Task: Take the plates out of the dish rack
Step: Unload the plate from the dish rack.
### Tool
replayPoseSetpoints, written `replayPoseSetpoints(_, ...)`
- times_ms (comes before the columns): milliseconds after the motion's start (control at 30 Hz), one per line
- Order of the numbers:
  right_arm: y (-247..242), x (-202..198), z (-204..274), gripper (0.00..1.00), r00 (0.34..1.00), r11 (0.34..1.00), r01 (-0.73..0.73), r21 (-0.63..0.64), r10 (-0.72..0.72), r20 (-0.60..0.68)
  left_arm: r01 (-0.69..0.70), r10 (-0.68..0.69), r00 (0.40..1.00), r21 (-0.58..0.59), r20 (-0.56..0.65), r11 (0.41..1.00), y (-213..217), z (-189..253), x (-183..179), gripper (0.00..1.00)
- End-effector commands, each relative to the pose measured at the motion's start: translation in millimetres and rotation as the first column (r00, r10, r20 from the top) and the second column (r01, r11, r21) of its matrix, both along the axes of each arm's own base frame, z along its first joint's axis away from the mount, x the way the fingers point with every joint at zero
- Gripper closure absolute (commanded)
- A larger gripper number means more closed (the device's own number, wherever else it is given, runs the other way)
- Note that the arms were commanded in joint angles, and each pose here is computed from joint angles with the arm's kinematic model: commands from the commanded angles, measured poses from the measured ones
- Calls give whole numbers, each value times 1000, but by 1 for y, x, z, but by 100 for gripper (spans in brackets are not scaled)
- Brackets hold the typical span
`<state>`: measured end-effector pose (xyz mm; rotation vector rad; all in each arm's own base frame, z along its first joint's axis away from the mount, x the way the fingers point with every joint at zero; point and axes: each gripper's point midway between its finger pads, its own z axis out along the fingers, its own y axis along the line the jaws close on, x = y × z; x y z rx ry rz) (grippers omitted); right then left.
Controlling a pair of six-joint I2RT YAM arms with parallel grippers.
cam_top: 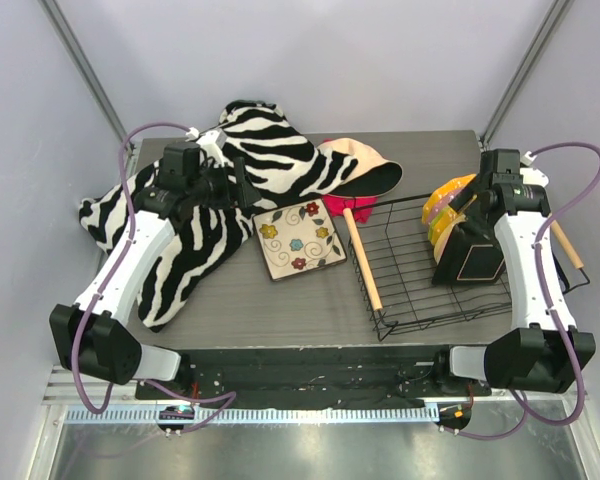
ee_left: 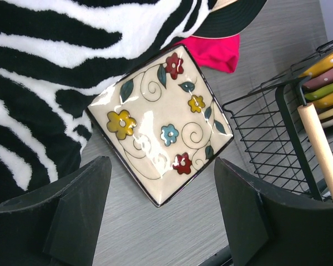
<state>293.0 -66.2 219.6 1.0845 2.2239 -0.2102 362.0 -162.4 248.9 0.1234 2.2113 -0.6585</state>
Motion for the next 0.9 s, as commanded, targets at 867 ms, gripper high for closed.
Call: replayPoseSetpoints(867,-15,-95,-17,12,987,987,129,-97,-137,-80,79,-75,996,-82,52,993,-15,26,-11,20)
